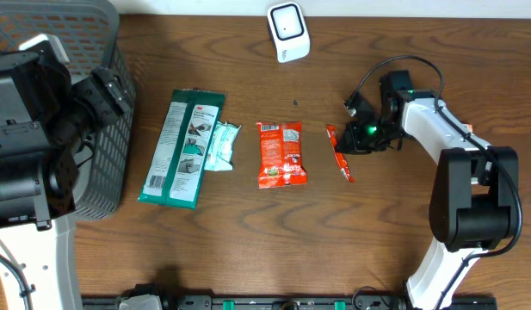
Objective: Scan the item barcode
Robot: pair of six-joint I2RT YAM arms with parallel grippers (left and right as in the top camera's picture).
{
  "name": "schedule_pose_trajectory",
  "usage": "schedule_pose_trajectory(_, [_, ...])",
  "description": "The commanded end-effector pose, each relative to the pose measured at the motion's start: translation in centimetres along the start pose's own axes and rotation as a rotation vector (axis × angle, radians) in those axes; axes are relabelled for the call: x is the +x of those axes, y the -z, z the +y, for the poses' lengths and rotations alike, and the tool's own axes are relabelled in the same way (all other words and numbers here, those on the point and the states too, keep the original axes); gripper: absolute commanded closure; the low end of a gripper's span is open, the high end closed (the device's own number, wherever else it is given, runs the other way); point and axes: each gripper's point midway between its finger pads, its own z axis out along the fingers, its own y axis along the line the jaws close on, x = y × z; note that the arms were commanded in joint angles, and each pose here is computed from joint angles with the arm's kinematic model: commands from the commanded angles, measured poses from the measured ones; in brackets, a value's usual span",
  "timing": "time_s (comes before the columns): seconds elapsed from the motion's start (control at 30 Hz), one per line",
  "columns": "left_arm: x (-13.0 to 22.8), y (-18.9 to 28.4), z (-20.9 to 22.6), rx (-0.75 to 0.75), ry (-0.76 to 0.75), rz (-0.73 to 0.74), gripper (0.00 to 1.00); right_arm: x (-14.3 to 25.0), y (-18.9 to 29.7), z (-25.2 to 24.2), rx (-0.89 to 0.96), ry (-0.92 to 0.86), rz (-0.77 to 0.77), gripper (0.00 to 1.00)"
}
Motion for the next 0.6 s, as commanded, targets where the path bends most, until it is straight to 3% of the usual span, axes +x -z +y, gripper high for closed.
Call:
schedule_pose_trajectory(0.0, [0.0,0.0,0.0,0.002,-0.006,0.003,0.15,0.7,-0.7,-0.7,-0.007,0.008,-0.001,0.99])
schedule_pose_trajectory(0.57, [0.0,0.0,0.0,0.002,-0.006,0.003,0.14,-0.3,0.9,-4.2,-0.009,-0.011,-0.101,0.99])
